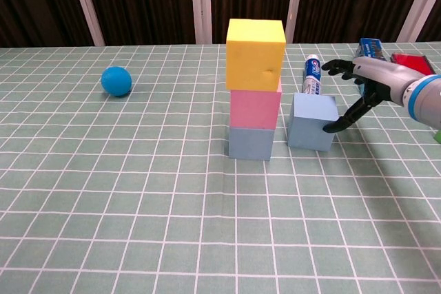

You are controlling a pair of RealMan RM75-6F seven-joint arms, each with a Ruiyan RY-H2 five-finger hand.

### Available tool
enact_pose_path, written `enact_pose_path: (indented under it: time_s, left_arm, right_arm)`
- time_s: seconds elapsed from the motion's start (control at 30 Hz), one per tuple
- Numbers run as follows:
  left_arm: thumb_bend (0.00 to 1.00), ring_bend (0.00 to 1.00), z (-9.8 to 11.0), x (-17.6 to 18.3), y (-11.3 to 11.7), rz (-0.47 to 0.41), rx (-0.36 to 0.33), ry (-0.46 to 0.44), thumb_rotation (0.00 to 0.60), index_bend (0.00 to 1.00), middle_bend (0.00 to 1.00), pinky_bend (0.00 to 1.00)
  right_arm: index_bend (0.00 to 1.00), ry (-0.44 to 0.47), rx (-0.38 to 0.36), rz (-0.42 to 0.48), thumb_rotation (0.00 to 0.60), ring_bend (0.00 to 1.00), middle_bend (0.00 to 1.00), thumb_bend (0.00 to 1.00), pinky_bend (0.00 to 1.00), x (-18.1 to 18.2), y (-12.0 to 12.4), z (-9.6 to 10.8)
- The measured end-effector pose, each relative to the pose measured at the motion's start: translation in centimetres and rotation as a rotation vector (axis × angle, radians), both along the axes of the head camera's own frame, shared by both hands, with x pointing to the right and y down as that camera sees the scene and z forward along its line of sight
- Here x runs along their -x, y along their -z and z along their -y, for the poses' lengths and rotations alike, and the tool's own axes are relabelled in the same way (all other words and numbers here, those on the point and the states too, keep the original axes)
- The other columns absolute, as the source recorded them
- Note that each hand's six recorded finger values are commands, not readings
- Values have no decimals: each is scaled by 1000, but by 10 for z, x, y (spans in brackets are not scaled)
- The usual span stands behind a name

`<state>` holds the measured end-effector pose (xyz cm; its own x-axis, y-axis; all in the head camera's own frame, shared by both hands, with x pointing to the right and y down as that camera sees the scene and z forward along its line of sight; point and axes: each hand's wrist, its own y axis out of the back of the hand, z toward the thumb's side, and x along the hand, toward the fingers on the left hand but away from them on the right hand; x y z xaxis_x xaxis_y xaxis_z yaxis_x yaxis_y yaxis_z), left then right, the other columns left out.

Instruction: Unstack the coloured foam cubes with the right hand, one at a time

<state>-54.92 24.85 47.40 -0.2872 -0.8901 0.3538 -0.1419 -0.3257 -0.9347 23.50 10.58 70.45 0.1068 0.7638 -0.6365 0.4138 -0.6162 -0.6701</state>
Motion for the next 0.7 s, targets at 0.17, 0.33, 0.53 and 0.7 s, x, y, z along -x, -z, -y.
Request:
enact_pose_path:
  time_s: [0.17,0.33,0.53,0.7]
  left_arm:
    - [255,0,1,0,0,0,-2,2,600,119,0,0]
    - [255,0,1,1,0,-3,-2,5,600,119,0,0]
    - [255,0,1,1,0,-5,-2,6,600,119,0,0]
    - [255,0,1,2,1,-8,-4,9,600,119,0,0]
  right_arm:
    - [0,-1,20,-8,600,80,65,77,0,4,-9,-2]
    - [0,-4,3,-19,600,161,65,77,0,9,-12,-3]
    - [0,-18,-30,-3,600,233,89,76,0,19,-11,-1]
    - [0,-13,-53,-9,600,258,153,76,0,25,-9,0]
